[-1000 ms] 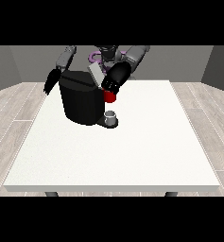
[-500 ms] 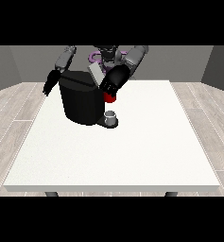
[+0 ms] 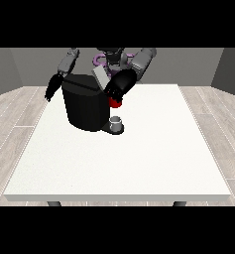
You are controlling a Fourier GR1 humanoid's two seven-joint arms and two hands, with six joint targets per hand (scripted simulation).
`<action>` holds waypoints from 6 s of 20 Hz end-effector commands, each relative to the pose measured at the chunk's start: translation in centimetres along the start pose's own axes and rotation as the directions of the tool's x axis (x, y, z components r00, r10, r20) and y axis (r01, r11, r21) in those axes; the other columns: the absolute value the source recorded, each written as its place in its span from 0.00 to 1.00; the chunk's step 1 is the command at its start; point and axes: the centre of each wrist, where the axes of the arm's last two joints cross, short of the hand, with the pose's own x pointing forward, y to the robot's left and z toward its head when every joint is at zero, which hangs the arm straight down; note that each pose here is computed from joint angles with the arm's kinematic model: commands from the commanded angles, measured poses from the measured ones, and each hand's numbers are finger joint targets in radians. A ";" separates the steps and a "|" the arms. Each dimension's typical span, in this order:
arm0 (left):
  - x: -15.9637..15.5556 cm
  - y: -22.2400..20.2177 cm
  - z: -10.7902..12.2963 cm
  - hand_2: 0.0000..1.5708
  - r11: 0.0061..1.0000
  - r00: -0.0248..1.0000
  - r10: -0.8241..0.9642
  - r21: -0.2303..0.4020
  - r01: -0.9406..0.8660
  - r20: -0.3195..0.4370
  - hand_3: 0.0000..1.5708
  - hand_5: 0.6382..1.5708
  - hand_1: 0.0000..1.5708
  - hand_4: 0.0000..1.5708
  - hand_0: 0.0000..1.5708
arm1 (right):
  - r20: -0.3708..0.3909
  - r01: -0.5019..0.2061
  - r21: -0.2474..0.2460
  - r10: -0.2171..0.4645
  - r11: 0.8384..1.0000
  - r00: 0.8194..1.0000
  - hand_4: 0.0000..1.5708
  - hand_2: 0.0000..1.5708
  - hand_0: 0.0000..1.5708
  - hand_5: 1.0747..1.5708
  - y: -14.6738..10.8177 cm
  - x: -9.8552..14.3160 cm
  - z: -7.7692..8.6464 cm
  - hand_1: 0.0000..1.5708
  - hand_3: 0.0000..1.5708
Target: Insert the coffee pod into the coffee machine and close the lid
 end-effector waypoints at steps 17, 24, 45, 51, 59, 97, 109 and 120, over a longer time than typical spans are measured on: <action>-1.0 1.7 0.4 0.31 0.990 0.991 -0.121 0.067 0.124 -0.056 0.24 1.00 0.00 0.00 0.00 | -0.004 -0.019 0.002 0.019 1.000 1.000 0.05 0.00 0.00 1.00 0.5 1.6 -0.8 0.00 0.00; 1.0 -4.1 -0.5 0.00 0.995 0.999 -0.026 -0.092 0.024 -0.021 0.04 1.00 0.00 0.00 0.00 | -0.171 0.002 -0.075 -0.015 0.997 0.985 0.00 0.00 0.00 1.00 -1.3 -4.9 1.3 0.00 0.00; -3.6 -31.8 15.2 0.00 0.436 0.410 0.864 0.027 -0.899 -0.293 0.00 1.00 0.00 0.25 0.00 | -0.358 0.028 -0.085 -0.057 0.996 0.932 0.00 0.00 0.00 1.00 -3.7 -11.1 9.9 0.00 0.00; -2.5 -34.8 18.4 0.00 0.367 0.328 0.852 0.017 -0.930 -0.408 0.00 1.00 0.00 0.27 0.00 | -0.322 0.052 0.011 -0.045 0.999 0.946 0.00 0.00 0.00 1.00 -5.4 -10.3 9.7 0.00 0.00; -1.2 -33.4 17.4 0.00 0.362 0.307 0.861 0.065 -0.930 -0.406 0.00 1.00 0.00 0.26 0.00 | -0.269 0.041 0.100 -0.013 0.994 0.963 0.00 0.00 0.00 1.00 -6.0 -6.0 4.5 0.00 0.00; 1.6 -24.9 20.3 0.00 0.471 0.449 0.879 0.146 -0.870 -0.158 0.00 1.00 0.00 0.22 0.00 | -0.182 0.142 0.146 -0.115 0.979 0.977 0.13 0.00 0.00 1.00 -1.2 0.9 -6.1 0.00 0.00; 1.1 -24.8 20.6 0.00 0.464 0.453 0.884 0.096 -0.881 -0.113 0.00 1.00 0.00 0.23 0.00 | -0.043 0.014 0.230 -0.004 0.973 0.999 0.00 0.00 0.00 1.00 -1.0 5.6 -8.5 0.00 0.00; 1.6 -24.0 18.0 0.00 0.472 0.469 0.882 0.081 -0.878 -0.047 0.00 1.00 0.00 0.25 0.00 | 0.112 -0.117 0.211 0.095 0.970 0.989 0.14 0.00 0.00 1.00 1.8 12.1 -9.5 0.00 0.00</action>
